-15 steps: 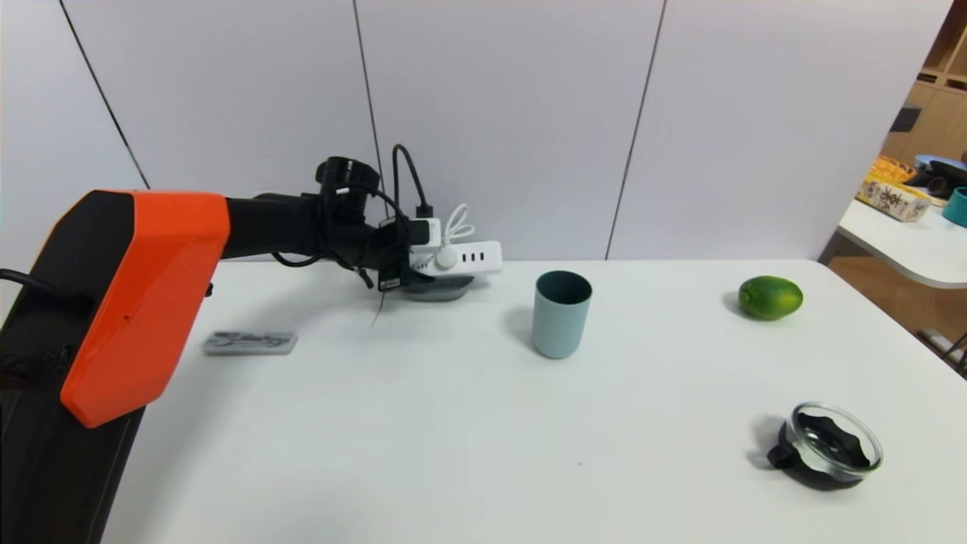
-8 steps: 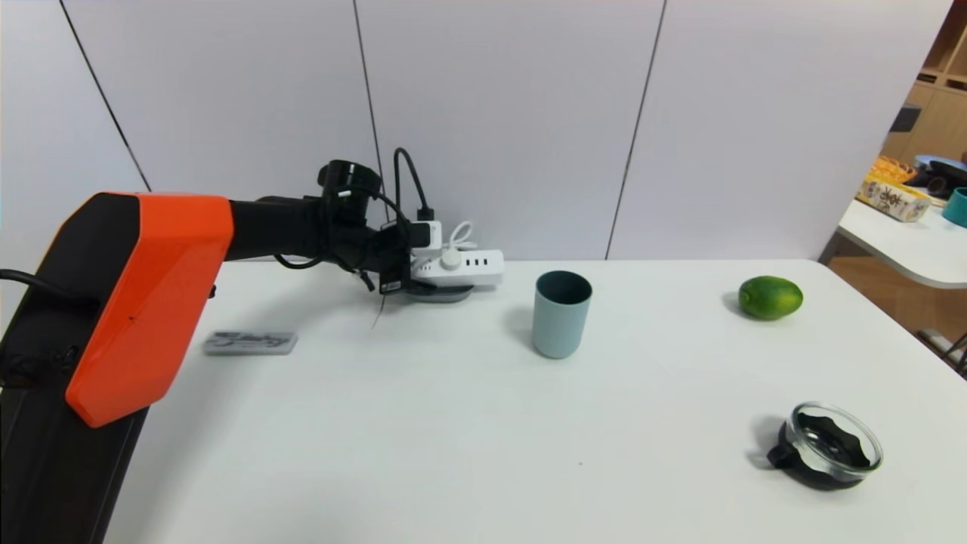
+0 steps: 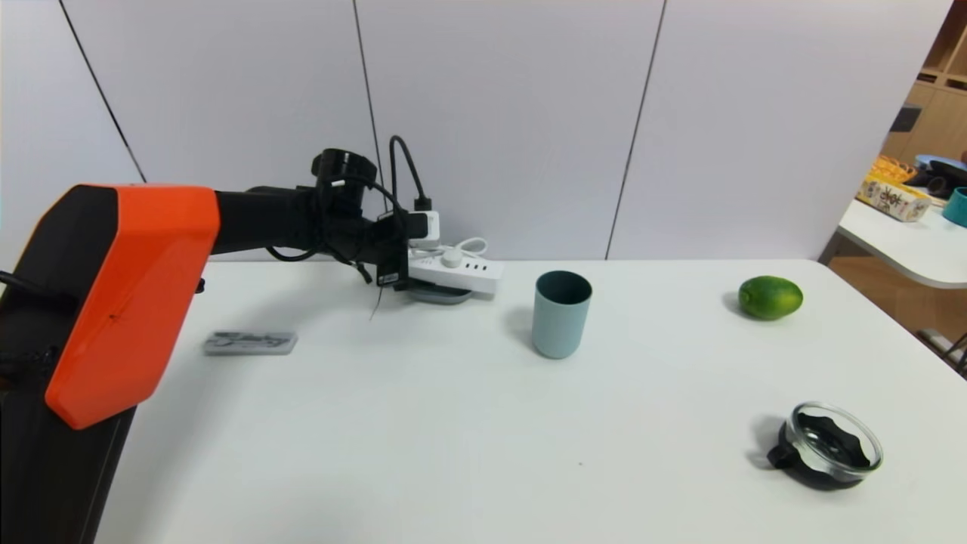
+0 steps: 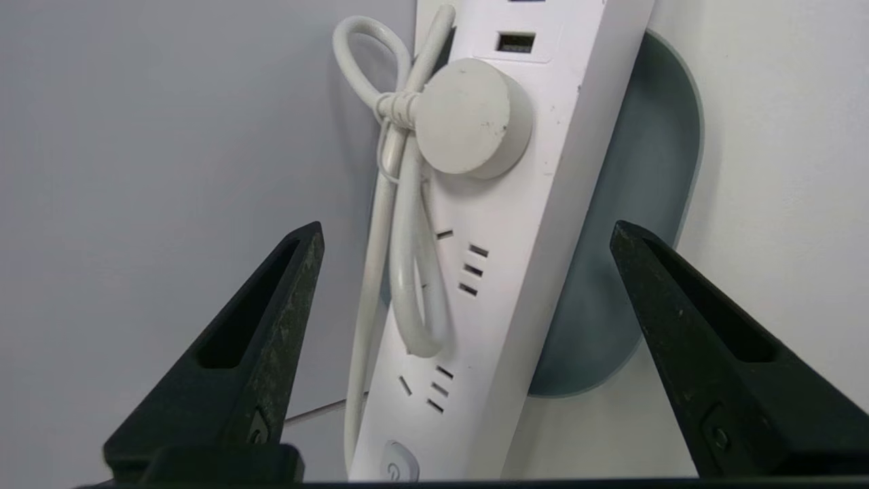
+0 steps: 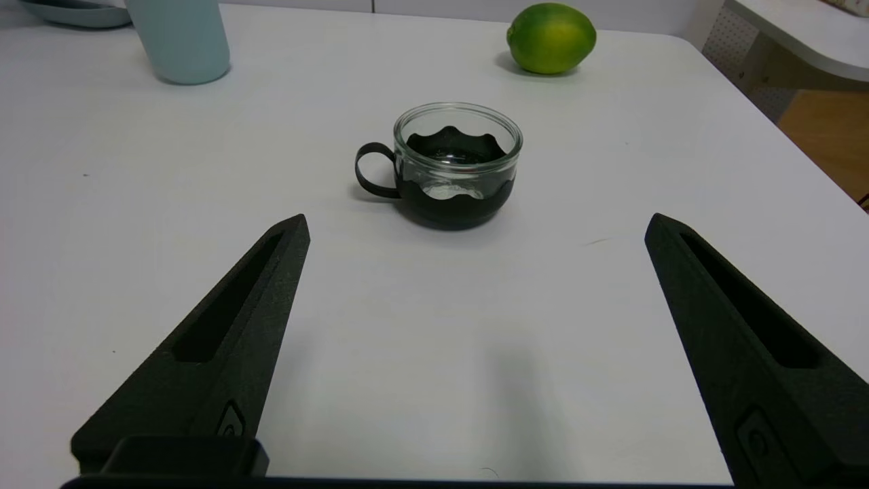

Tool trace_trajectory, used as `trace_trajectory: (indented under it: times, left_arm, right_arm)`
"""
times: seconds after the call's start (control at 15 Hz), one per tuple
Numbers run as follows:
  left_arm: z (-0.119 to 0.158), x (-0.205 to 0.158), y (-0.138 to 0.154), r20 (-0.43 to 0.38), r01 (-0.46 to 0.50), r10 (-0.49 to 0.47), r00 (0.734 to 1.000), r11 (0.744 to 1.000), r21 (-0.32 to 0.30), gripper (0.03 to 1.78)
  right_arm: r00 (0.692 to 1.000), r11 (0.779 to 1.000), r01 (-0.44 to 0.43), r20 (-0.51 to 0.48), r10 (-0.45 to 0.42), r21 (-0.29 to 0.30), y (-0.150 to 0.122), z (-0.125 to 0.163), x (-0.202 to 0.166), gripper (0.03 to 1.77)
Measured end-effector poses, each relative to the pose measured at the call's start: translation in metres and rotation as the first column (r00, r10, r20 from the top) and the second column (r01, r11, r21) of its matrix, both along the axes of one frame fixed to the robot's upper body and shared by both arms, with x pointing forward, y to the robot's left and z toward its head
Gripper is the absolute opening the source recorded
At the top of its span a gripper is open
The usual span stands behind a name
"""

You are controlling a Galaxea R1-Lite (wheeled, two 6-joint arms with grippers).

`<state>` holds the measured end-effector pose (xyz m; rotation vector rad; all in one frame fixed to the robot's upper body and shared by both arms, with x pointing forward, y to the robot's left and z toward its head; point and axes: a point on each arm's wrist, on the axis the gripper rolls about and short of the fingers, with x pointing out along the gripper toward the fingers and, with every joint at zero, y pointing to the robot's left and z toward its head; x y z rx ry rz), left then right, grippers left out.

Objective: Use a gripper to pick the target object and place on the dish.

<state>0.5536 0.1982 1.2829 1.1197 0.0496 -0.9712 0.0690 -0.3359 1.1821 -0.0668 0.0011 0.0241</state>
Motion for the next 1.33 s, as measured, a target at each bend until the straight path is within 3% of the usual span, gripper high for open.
trace_trajectory:
  times: [0.2, 0.4, 0.67, 0.87, 1.13, 1.33]
  left_arm:
    - [0.026, -0.015, 0.004, 0.006, -0.006, 0.006, 1.000, 1.000, 0.001, 1.58]
    - [0.060, -0.050, 0.014, -0.048, -0.012, 0.013, 0.999, 1.000, 0.024, 1.62]
    - [0.105, -0.125, 0.034, -0.129, -0.071, 0.078, 0.989, 0.996, 0.057, 1.66]
    - [0.111, -0.193, 0.053, -0.232, -0.172, 0.175, 0.957, 0.984, 0.035, 1.67]
    - [0.091, -0.278, 0.078, -0.375, -0.371, 0.330, 0.866, 0.928, -0.039, 1.68]
    - [0.065, -0.335, 0.098, -0.415, -0.532, 0.428, 0.803, 0.828, -0.176, 1.69]
  right_arm:
    - [1.000, 1.000, 0.000, 0.001, 0.000, 0.000, 0.000, 0.000, 0.000, 1.71]
    - [1.000, 1.000, 0.000, 0.000, 0.000, 0.000, 0.000, 0.000, 0.000, 1.71]
    - [1.000, 1.000, 0.000, 0.000, 0.000, 0.000, 0.000, 0.000, 0.000, 1.71]
    - [1.000, 1.000, 0.000, 0.000, 0.000, 0.000, 0.000, 0.000, 0.000, 1.71]
    - [1.000, 1.000, 0.000, 0.000, 0.000, 0.000, 0.000, 0.000, 0.000, 1.71]
    - [1.000, 1.000, 0.000, 0.000, 0.000, 0.000, 0.000, 0.000, 0.000, 1.71]
